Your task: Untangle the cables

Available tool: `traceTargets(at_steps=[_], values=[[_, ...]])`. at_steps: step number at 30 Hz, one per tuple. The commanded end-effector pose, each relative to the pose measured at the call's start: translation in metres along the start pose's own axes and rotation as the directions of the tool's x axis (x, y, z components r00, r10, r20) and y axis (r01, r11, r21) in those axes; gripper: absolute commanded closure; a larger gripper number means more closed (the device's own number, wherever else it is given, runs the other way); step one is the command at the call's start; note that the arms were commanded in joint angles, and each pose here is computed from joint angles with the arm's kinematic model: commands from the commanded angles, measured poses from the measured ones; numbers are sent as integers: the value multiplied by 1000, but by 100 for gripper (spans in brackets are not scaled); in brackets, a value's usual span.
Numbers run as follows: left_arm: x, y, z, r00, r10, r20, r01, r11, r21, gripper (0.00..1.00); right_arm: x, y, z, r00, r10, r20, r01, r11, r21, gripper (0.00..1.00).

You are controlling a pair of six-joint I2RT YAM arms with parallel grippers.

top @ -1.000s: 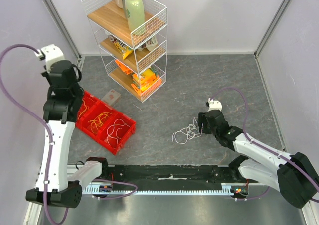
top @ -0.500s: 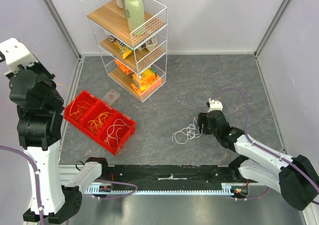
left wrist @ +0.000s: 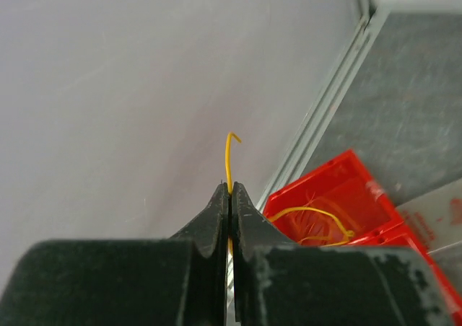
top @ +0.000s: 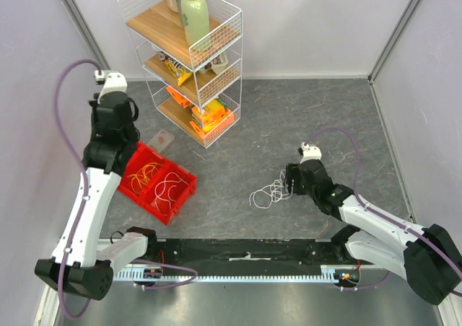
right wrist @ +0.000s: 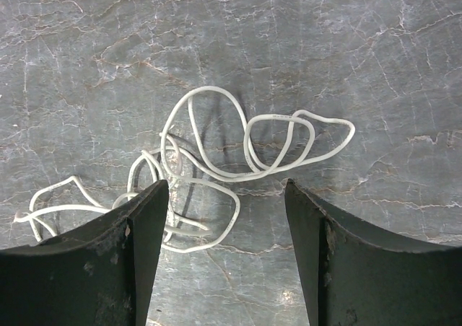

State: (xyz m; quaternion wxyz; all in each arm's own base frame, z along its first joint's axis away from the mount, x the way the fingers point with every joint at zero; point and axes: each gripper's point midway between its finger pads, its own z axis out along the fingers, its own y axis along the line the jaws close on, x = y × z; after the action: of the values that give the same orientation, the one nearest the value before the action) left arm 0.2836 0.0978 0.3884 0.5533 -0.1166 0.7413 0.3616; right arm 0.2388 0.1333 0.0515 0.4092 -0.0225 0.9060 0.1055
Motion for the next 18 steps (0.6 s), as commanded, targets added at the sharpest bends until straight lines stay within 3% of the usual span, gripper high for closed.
traceTargets(at_steps=[1,5,7,10,14,18], values=[[-13,19,1,999,-6,44,11,992,-122,98,-7,3,1,1000,-3,29,4,1000,-20,27],[-61,39,-13,992,-69,105,82,989,-126,98,-7,5,1,1000,-7,29,8,1000,-28,27],[-95,71,-29,979,-123,163,152,971,-184,98,-7,5,1,1000,-8,27,9,1000,-29,27],[-122,103,-43,976,-79,202,141,939,-314,98,-7,4,1,1000,-7,27,7,1000,-24,27],[-134,123,-52,972,-49,228,143,898,-417,98,-7,4,1,999,-4,32,5,1000,-24,27],[-136,105,-50,971,-36,236,125,918,-376,98,-6,3,1,1000,-5,26,5,1000,-17,27]])
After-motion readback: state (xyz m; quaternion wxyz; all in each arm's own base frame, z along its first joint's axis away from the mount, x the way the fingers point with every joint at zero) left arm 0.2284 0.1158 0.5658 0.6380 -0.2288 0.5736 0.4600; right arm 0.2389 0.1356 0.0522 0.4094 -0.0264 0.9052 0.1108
